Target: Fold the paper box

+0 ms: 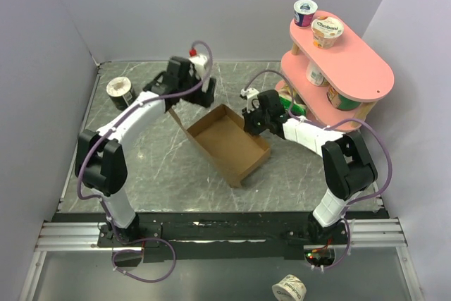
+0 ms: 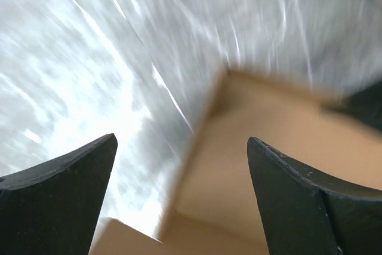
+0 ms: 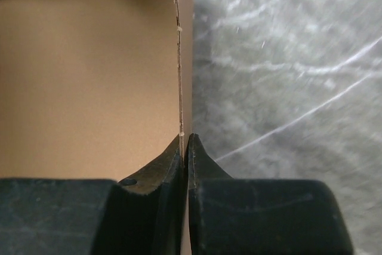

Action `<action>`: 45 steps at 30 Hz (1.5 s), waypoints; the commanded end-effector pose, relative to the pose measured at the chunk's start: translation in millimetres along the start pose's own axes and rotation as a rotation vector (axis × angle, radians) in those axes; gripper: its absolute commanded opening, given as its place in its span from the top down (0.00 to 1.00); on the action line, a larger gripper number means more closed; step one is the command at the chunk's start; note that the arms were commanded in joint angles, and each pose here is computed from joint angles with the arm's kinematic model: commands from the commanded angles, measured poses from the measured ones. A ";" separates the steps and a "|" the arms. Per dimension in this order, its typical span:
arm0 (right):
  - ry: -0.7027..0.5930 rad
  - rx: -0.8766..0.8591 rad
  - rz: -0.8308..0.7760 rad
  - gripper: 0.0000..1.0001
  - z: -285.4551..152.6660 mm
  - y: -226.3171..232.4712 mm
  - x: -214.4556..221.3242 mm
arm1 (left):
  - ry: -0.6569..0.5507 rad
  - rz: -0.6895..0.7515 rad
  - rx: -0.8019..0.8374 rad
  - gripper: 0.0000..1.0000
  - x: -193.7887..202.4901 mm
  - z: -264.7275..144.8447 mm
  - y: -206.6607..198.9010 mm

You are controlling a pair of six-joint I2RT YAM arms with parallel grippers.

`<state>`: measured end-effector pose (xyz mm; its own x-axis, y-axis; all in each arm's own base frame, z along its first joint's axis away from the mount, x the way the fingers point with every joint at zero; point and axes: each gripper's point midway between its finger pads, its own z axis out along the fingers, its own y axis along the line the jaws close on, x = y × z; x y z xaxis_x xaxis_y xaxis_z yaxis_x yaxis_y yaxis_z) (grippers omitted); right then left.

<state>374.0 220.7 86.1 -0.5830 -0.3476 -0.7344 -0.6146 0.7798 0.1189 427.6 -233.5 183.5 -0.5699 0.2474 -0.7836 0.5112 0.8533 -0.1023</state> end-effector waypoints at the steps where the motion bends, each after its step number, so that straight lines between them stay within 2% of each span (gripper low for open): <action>1: -0.067 0.054 0.087 0.89 -6.2 -5.4 -12.3 | -0.316 -0.072 -0.103 0.04 -110.2 -49.1 31.4; 3: -0.074 0.080 0.156 0.89 -8.3 -6.0 -12.4 | -0.383 -0.126 -0.168 0.04 -133.2 -62.0 48.0; 5: -0.106 0.146 0.254 0.89 -13.2 -11.0 -13.7 | -0.512 -0.165 -0.215 0.04 -166.6 -92.4 60.7; 7: -0.119 0.187 0.356 0.90 -14.2 -7.8 -5.2 | -0.609 -0.190 -0.258 0.04 -179.9 -124.3 68.8; 8: -0.151 0.253 0.380 0.83 -19.5 -15.5 -7.0 | -0.680 -0.196 -0.262 0.04 -191.8 -139.5 69.2; 10: -0.207 0.292 0.443 0.70 -19.4 -14.1 -8.7 | -0.729 -0.202 -0.282 0.04 -191.2 -164.1 72.4; 13: -0.271 0.366 0.541 0.69 -19.7 -12.9 -11.9 | -0.700 -0.199 -0.278 0.04 -176.1 -175.4 74.0; 15: -0.283 0.339 0.606 0.54 -14.1 -2.1 -16.7 | -0.630 -0.215 -0.279 0.04 -152.6 -168.1 74.6; 16: -0.288 0.324 0.614 0.44 -12.2 3.9 -19.9 | -0.625 -0.217 -0.261 0.04 -147.5 -174.4 69.7; 17: -0.290 0.306 0.613 0.25 -10.5 13.8 -23.3 | -0.609 -0.223 -0.228 0.04 -140.3 -173.8 62.9; 20: -0.331 0.329 0.599 0.02 -22.5 18.8 -37.4 | -0.612 -0.254 -0.197 0.04 -114.1 -186.9 51.9; 24: -0.370 0.372 0.524 0.00 -47.3 0.5 -49.5 | -0.590 -0.282 -0.196 0.04 -70.5 -202.6 44.9; 26: -0.326 0.349 0.504 0.00 -48.1 -4.2 -47.3 | -0.558 -0.310 -0.184 0.04 -53.0 -198.0 43.0; 28: -0.332 0.352 0.523 0.00 -49.9 -21.2 -53.8 | -0.505 -0.357 -0.196 0.04 -22.8 -181.4 51.8; 29: -0.287 0.333 0.531 0.00 -44.5 -22.3 -43.7 | -0.498 -0.398 -0.198 0.04 -14.2 -174.0 57.2; 30: -0.274 0.340 0.569 0.00 -42.5 -28.4 -35.2 | -0.438 -0.446 -0.221 0.04 11.9 -156.8 71.8; 32: -0.276 0.360 0.618 0.00 -45.2 -43.4 -24.9 | -0.419 -0.516 -0.217 0.04 26.7 -142.0 81.9; 33: -0.257 0.379 0.655 0.00 -44.7 -47.1 -10.0 | -0.376 -0.549 -0.221 0.04 46.2 -126.5 87.5; 35: -0.301 0.402 0.681 0.01 -52.0 -58.8 -8.7 | -0.354 -0.582 -0.177 0.04 54.7 -112.7 82.7; 40: -0.205 0.451 0.663 0.02 -48.0 -65.8 18.6 | -0.257 -0.607 -0.085 0.04 73.0 -71.7 74.4; 42: -0.170 0.441 0.671 0.03 -40.2 -62.5 29.0 | -0.205 -0.630 -0.035 0.02 86.7 -54.3 67.4; 43: -0.160 0.431 0.674 0.03 -37.3 -60.3 32.0 | -0.215 -0.629 -0.017 0.01 84.6 -48.1 66.0; 45: -0.135 0.418 0.670 0.03 -31.0 -52.8 38.6 | -0.158 -0.638 0.028 0.03 96.1 -25.4 53.0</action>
<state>371.6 139.3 81.1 -0.6468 0.3179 -0.6933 0.1216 0.9403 0.3178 369.7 -115.5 118.0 -0.6519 -0.3719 -0.6609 0.0188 0.8633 -0.5043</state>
